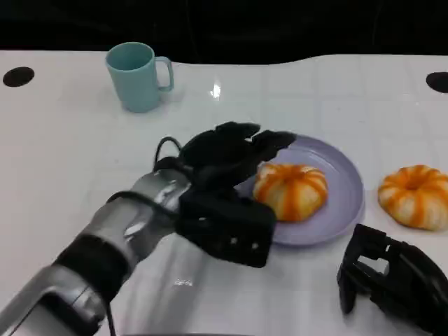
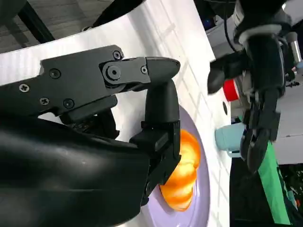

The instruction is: Grasp the bread from the table and place it into the plate.

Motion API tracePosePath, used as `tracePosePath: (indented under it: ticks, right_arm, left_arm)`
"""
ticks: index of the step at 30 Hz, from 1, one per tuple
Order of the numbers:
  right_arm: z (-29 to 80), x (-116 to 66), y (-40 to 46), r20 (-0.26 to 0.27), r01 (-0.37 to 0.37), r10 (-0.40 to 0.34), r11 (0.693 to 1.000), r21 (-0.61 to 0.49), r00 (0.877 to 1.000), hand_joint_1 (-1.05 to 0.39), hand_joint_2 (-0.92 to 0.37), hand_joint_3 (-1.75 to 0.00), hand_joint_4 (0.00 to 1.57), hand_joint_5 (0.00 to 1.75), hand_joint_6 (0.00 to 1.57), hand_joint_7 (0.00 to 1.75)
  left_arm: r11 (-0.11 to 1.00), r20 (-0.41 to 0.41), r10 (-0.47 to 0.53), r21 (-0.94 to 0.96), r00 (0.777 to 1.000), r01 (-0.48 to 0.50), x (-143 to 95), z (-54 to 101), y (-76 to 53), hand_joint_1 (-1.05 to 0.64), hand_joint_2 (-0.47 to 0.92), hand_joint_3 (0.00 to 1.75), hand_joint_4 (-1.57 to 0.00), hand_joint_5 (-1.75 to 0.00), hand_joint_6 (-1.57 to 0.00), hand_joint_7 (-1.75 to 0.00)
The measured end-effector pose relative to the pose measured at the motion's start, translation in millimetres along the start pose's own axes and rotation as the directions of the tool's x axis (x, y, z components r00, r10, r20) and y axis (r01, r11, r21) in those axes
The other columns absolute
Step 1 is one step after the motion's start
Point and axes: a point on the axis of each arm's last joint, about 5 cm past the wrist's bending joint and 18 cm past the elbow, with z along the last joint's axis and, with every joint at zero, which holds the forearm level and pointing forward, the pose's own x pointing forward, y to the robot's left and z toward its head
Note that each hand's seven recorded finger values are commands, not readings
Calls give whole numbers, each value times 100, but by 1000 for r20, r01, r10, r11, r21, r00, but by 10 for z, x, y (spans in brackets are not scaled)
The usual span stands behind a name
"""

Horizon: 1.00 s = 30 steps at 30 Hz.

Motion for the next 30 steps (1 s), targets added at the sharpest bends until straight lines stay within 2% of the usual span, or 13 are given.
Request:
tracePosePath:
  ticks: [6, 8, 12, 14, 15, 16, 17, 20, 22, 25, 26, 28, 30]
  right_arm:
    - [1, -3, 2, -4, 5, -5, 1000, -2, 1000, -59, -92, -26, 73, 175, 61, 165]
    - [2, 2, 5, -6, 6, -6, 1000, 2, 1000, -59, -92, -25, 74, 175, 61, 165]
    - [5, 5, 6, -9, 4, -4, 1000, 8, 1000, -59, -92, -24, 73, 175, 62, 160]
    - [11, 2, 2, -13, 5, -5, 1000, 10, 1000, -60, -92, -25, 73, 175, 63, 159]
    - [11, 0, 2, -14, 6, -6, 1000, 8, 1000, -60, -92, -25, 73, 175, 63, 159]
    - [10, -7, 0, -16, 8, -8, 1000, 7, 1000, -59, -92, -23, 73, 175, 63, 159]
    - [12, -6, -1, -18, 8, -8, 1000, 9, 1000, -59, -92, -22, 72, 175, 63, 159]
    - [9, -5, -1, -23, 7, -6, 1000, 27, 1000, -58, -92, -22, 72, 175, 62, 159]
    - [6, -5, -1, -23, 5, -4, 999, 34, 1000, -57, -92, -23, 72, 175, 62, 159]
    - [7, -6, -3, -23, 5, -4, 999, 34, 1000, -57, -92, -24, 72, 175, 61, 159]
    - [8, -6, -3, -23, 5, -4, 999, 34, 1000, -57, -92, -24, 72, 175, 62, 159]
    - [8, -5, -3, -23, 4, -3, 999, 33, 1000, -58, -92, -24, 73, 175, 62, 160]
    - [9, -4, -3, -24, 4, -3, 999, 32, 1000, -58, -92, -24, 73, 175, 62, 160]
  left_arm:
    - [986, 27, 98, -135, 995, -93, -323, -138, -78, -80, 92, 49, -24, -31, -16, -15]
    - [967, 41, 152, -212, 988, -140, -420, -167, -103, -74, 92, 50, -25, -52, -25, -13]
    - [854, 36, 208, -494, 977, -164, -699, -272, -218, -68, 92, 43, -38, -68, -37, -15]
    - [774, 18, 214, -612, 977, -158, -859, -334, -303, -69, 92, 41, -53, -79, -50, -22]
    - [728, 8, 225, -666, 974, -163, -939, -359, -346, -69, 92, 41, -56, -81, -52, -23]
    - [692, 0, 237, -702, 972, -169, -1001, -375, -382, -74, 92, 42, -53, -101, -56, -40]
    - [650, -6, 250, -740, 968, -172, -1060, -387, -411, -77, 92, 43, -49, -121, -51, -69]
    - [507, -23, 307, -842, 952, -184, -1200, -395, -505, -81, 92, 43, -47, -151, -52, -110]
    - [409, -60, 340, -889, 939, -205, -1256, -385, -566, -81, 92, 39, -48, -163, -55, -121]
    - [241, -139, 374, -940, 917, -241, -1323, -362, -647, -80, 92, 36, -48, -168, -56, -126]
    - [209, -154, 379, -946, 913, -247, -1335, -356, -661, -79, 92, 35, -58, -172, -55, -144]
    - [107, -193, 390, -962, 900, -252, -1364, -340, -692, -76, 92, 34, -67, -174, -55, -160]
    - [-15, -235, 402, -968, 885, -250, -1392, -309, -741, -77, 92, 31, -75, -174, -58, -167]
